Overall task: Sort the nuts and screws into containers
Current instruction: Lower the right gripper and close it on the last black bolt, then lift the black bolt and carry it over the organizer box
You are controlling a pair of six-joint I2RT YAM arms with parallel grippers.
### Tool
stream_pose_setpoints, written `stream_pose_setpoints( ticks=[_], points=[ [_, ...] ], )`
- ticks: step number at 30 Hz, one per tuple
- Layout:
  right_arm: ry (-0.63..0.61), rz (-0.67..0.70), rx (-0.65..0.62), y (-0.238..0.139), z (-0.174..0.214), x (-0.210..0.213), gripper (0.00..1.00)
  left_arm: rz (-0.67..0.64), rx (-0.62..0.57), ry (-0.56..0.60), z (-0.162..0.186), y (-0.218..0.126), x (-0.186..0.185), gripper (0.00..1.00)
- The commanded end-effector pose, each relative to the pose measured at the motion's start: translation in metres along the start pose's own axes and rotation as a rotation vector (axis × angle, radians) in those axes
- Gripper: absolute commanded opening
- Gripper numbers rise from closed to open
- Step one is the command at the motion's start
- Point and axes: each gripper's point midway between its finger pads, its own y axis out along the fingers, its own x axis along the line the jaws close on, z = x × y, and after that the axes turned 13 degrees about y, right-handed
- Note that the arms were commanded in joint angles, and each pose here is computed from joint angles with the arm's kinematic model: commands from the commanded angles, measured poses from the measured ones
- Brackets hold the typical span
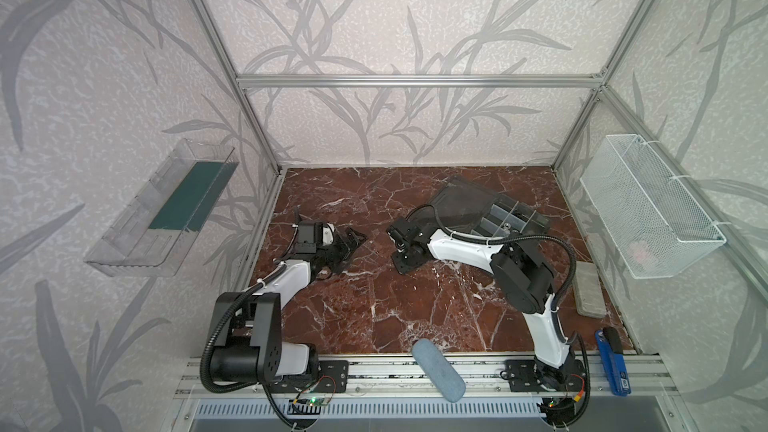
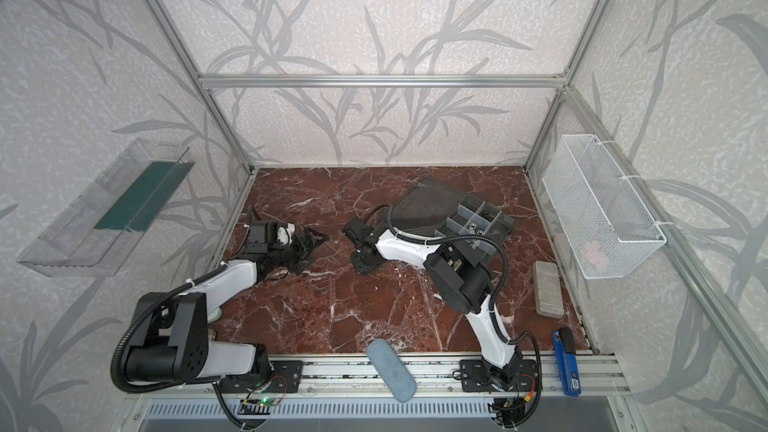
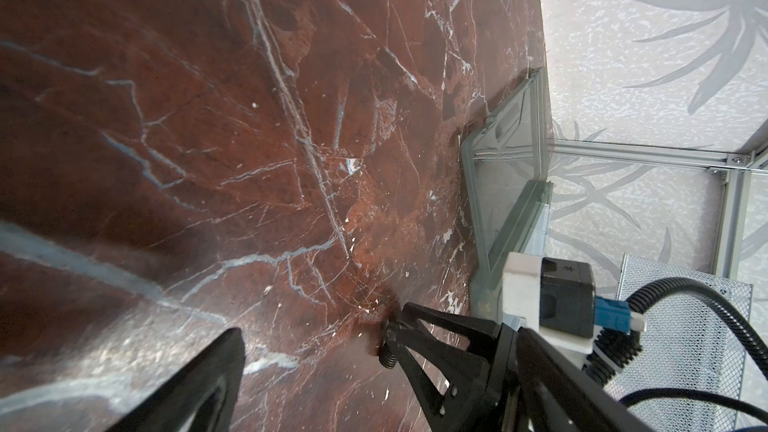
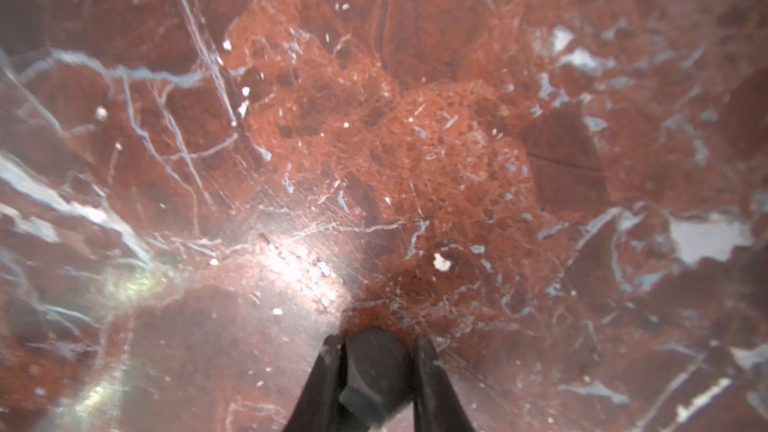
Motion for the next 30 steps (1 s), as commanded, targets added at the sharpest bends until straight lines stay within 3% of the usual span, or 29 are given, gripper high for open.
stream_pose_setpoints(
  ticks=[1, 6, 12, 19, 26, 30],
  points=[
    [-0.017, 0.019, 0.01, 0.001, 0.007, -0.004, 0.1, 0.014, -0.002, 0.007, 0.002, -0.004, -0.002, 1.0],
    [-0.029, -0.015, -0.068, -0.02, -0.002, -0.003, 0.01, 0.016, -0.004, 0.005, 0.001, -0.004, -0.001, 1.0],
    [0.011, -0.002, -0.201, -0.069, -0.018, -0.03, 0.0, 0.021, -0.004, 0.005, 0.0, -0.004, -0.003, 1.0],
    [0.147, 0.228, -0.304, -0.135, -0.017, -0.134, 0.0, 0.023, -0.005, 0.006, -0.001, -0.004, -0.004, 0.99],
    [0.419, 0.407, -0.352, -0.179, 0.017, -0.261, 0.0, 0.029, -0.005, 0.002, -0.002, -0.003, -0.004, 0.99],
    [0.553, 0.436, -0.361, -0.19, 0.04, -0.309, 0.0, 0.025, -0.009, 0.004, -0.002, -0.004, -0.004, 0.99]
  ],
)
